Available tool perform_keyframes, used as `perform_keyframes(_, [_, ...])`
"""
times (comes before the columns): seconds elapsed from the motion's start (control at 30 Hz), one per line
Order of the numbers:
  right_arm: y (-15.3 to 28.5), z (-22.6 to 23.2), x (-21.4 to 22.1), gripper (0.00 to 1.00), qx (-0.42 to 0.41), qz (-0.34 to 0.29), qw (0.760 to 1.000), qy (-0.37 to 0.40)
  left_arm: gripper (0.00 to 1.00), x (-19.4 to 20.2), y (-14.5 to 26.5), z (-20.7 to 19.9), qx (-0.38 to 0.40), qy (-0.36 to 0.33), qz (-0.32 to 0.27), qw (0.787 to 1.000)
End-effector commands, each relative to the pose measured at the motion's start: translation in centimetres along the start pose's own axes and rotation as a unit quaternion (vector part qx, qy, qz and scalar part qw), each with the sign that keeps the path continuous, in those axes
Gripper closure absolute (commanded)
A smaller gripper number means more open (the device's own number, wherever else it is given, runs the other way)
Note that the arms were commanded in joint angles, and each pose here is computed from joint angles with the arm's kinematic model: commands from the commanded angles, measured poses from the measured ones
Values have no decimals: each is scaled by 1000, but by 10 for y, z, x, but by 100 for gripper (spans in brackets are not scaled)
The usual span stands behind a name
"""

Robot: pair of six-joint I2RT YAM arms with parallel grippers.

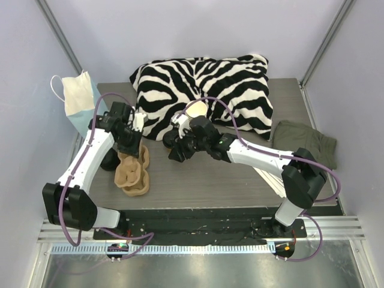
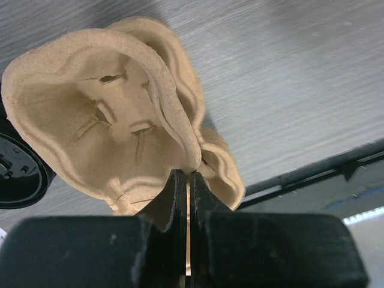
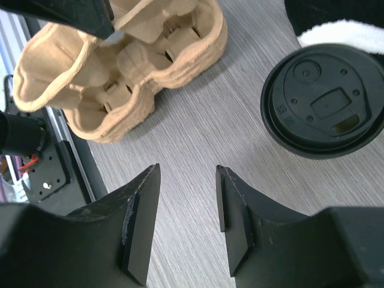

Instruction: Pack the takeout coffee

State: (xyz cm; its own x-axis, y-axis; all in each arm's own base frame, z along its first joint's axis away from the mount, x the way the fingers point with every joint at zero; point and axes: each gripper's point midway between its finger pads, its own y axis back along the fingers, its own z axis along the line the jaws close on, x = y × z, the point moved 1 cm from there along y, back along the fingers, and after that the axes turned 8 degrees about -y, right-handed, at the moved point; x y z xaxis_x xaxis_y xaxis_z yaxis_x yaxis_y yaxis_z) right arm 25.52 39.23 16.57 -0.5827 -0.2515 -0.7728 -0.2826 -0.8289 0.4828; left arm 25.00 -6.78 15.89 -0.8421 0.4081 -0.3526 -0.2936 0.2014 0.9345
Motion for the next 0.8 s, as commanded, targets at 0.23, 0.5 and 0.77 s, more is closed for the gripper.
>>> perform_keyframes(0.23, [98,-22,-71,48,30,-72,994,-73,100,-18,69,-50,70,-147,-124,979])
perform_keyframes(0.5, [195,-84,-58,46,142,-107,976,-128,100,-16,47,-136,112,-360,-114,919])
perform_keyframes(0.77, [237,-102,-30,46,214,-117,959,-145,100,-14,-23,-206,113,-511,-68,849])
